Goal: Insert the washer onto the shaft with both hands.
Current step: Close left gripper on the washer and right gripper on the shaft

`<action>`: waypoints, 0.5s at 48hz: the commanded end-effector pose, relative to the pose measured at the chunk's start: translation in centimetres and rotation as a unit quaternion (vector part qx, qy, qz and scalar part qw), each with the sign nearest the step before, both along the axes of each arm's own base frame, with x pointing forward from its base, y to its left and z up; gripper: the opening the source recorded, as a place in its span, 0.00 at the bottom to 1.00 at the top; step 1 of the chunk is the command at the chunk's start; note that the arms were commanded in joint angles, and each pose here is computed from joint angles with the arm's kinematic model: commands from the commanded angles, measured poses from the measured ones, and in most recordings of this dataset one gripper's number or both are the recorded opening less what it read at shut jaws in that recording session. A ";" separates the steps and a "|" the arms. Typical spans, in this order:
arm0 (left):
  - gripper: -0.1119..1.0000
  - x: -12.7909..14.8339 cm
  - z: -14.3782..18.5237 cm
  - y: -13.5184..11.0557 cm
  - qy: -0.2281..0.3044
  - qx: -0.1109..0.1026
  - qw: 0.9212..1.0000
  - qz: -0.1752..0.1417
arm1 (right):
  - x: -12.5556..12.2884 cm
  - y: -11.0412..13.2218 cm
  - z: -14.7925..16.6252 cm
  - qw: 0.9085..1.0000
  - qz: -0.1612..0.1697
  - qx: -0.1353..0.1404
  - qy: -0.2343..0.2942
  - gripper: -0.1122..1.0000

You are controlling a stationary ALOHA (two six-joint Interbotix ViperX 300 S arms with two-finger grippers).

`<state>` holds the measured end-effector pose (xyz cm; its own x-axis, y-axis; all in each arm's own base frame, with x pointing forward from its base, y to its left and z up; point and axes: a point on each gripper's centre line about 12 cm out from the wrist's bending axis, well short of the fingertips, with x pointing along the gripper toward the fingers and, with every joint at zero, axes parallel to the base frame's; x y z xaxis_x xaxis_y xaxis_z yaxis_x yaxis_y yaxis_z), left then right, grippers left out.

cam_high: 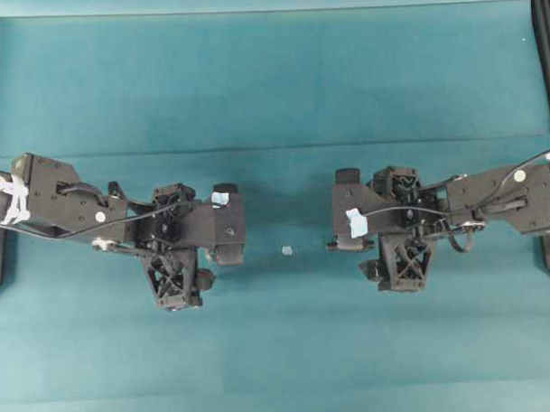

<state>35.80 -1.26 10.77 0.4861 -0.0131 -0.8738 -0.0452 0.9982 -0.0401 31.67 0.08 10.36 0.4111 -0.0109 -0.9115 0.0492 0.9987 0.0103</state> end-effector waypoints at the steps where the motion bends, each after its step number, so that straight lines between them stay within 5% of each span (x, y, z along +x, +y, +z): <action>1: 0.83 0.3 0.3 0.0 -0.008 0.001 1.000 -0.001 | 0.2 -0.1 0.1 1.000 0.001 -0.002 -0.005 0.94; 24: 0.83 0.3 0.1 0.0 -0.008 0.001 1.000 -0.002 | 0.2 -0.2 -0.9 1.000 0.005 -0.004 0.004 0.94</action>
<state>35.89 -1.27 10.51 0.4874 -0.0133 -0.8731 -0.0450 0.9982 -0.0403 31.76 -0.16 9.28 0.3942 -0.0133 -0.9189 0.0467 0.9989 0.0056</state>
